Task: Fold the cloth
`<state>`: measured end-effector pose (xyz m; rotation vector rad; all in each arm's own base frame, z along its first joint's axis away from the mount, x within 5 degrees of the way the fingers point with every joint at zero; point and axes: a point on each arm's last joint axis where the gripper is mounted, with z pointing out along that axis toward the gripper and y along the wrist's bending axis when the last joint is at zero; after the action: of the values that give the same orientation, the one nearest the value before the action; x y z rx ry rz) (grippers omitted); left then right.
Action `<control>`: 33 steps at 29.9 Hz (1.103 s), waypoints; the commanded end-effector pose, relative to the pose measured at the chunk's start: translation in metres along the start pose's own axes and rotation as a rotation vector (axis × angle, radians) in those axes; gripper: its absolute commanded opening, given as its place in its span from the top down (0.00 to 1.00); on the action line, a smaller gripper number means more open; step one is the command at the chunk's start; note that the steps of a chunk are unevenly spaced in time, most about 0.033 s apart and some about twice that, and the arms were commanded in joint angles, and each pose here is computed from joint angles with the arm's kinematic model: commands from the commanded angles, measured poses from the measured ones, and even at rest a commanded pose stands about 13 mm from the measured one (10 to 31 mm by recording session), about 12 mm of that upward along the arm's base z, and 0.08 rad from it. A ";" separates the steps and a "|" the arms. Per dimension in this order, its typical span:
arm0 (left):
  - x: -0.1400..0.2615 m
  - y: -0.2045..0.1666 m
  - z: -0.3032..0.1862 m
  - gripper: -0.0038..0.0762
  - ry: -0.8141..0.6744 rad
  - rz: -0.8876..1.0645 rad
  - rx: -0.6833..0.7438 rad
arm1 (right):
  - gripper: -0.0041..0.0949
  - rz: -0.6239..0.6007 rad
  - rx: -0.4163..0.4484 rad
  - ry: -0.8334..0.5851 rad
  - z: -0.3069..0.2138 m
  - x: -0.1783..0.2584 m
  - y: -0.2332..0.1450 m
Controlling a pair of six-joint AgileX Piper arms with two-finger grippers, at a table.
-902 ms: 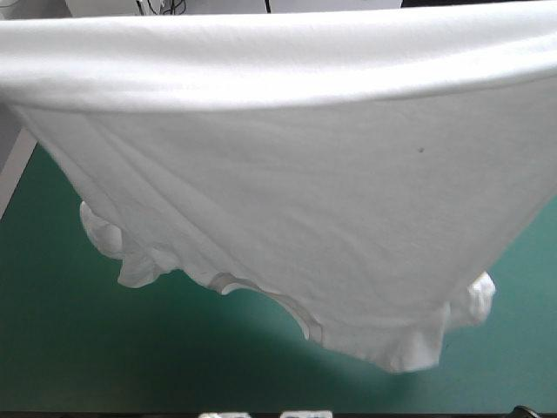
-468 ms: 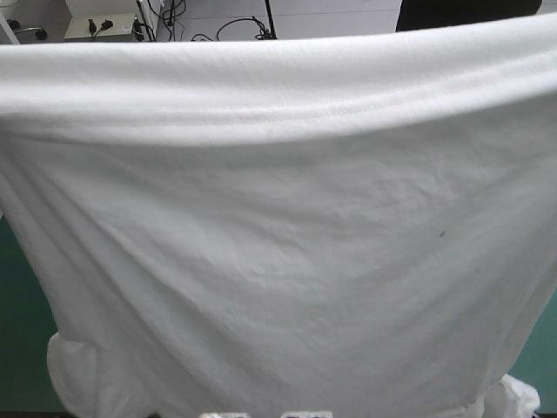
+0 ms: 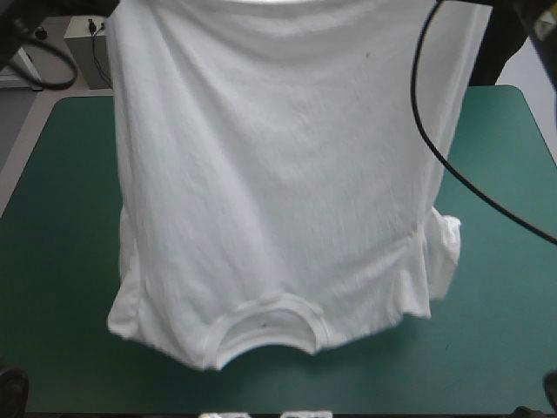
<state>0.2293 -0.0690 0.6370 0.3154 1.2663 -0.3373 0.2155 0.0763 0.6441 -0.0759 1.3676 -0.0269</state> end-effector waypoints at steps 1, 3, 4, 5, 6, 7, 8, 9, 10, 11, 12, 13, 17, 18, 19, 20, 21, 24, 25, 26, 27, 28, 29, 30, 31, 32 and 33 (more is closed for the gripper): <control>-0.001 0.010 0.025 0.96 -0.153 -0.040 -0.042 | 0.98 0.050 0.059 -0.185 0.027 -0.008 -0.019; 0.003 0.015 0.041 0.96 -0.191 -0.040 -0.053 | 0.98 0.113 0.043 -0.183 0.050 0.003 -0.033; 0.002 0.017 0.046 0.96 -0.218 -0.038 -0.058 | 0.98 0.130 0.026 -0.178 0.059 0.008 -0.037; 0.000 0.018 0.050 0.96 -0.249 -0.035 -0.062 | 0.98 0.153 0.001 -0.180 0.064 0.010 -0.043; -0.002 0.020 0.053 0.96 -0.278 -0.031 -0.063 | 0.98 0.170 -0.020 -0.191 0.067 0.011 -0.048; -0.004 0.020 0.055 0.96 -0.300 -0.027 -0.062 | 0.98 0.192 -0.040 -0.206 0.067 0.010 -0.053; -0.006 0.020 0.057 0.96 -0.319 -0.023 -0.061 | 0.98 0.197 -0.056 -0.222 0.067 0.009 -0.056; -0.007 0.020 0.058 0.96 -0.335 -0.025 -0.057 | 0.98 0.190 -0.065 -0.229 0.067 0.009 -0.059; -0.007 0.021 0.060 0.96 -0.339 -0.023 -0.055 | 0.98 0.184 -0.065 -0.230 0.067 0.009 -0.061; -0.006 0.020 0.060 0.96 -0.333 -0.022 -0.052 | 0.98 0.183 -0.062 -0.226 0.068 0.009 -0.063; -0.005 0.020 0.061 0.96 -0.322 -0.016 -0.049 | 0.98 0.180 -0.062 -0.221 0.068 0.010 -0.065; -0.003 0.020 0.062 0.96 -0.297 -0.008 -0.043 | 0.98 0.185 -0.063 -0.210 0.071 0.013 -0.066; 0.020 0.019 0.073 0.96 -0.129 0.012 -0.020 | 0.98 0.183 -0.067 -0.076 0.086 0.038 -0.064; 0.029 0.020 0.078 0.96 -0.078 0.015 -0.018 | 0.98 0.178 -0.077 -0.017 0.091 0.048 -0.062; 0.039 0.022 0.082 0.96 -0.030 0.021 -0.026 | 0.98 0.173 -0.089 0.037 0.095 0.057 -0.060; 0.054 0.024 0.089 0.96 0.036 0.021 -0.031 | 0.98 0.162 -0.109 0.110 0.100 0.071 -0.058; 0.066 0.026 0.094 0.96 0.081 0.018 -0.033 | 0.98 0.150 -0.128 0.187 0.105 0.085 -0.055; 0.107 0.028 0.104 0.96 0.269 -0.007 -0.025 | 0.98 0.142 -0.155 0.362 0.117 0.127 -0.050; 0.122 0.028 0.106 0.96 0.343 -0.019 -0.015 | 0.98 0.138 -0.157 0.409 0.119 0.140 -0.049; 0.138 0.028 0.107 0.96 0.421 -0.035 -0.002 | 0.98 0.139 -0.160 0.459 0.121 0.152 -0.048; 0.151 0.027 0.106 0.96 0.483 -0.049 0.007 | 0.98 0.140 -0.161 0.509 0.121 0.164 -0.048; 0.166 0.027 0.105 0.96 0.546 -0.066 0.011 | 0.98 0.141 -0.166 0.557 0.120 0.175 -0.046; 0.180 0.026 0.103 0.96 0.597 -0.088 0.011 | 0.98 0.138 -0.172 0.589 0.118 0.182 -0.045; 0.195 0.026 0.101 0.96 0.648 -0.108 0.009 | 0.98 0.137 -0.180 0.629 0.115 0.192 -0.044; 0.208 0.025 0.098 0.96 0.698 -0.119 0.011 | 0.98 0.140 -0.184 0.668 0.112 0.201 -0.043; 0.220 0.024 0.093 0.96 0.748 -0.130 0.013 | 0.98 0.142 -0.187 0.694 0.108 0.207 -0.042; 0.230 0.024 0.089 0.96 0.784 -0.138 0.014 | 0.98 0.137 -0.192 0.729 0.103 0.216 -0.040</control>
<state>0.4010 -0.1053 0.4278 0.4272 2.1049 -0.3268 0.3872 0.0274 0.4394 -0.1346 2.1727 0.2136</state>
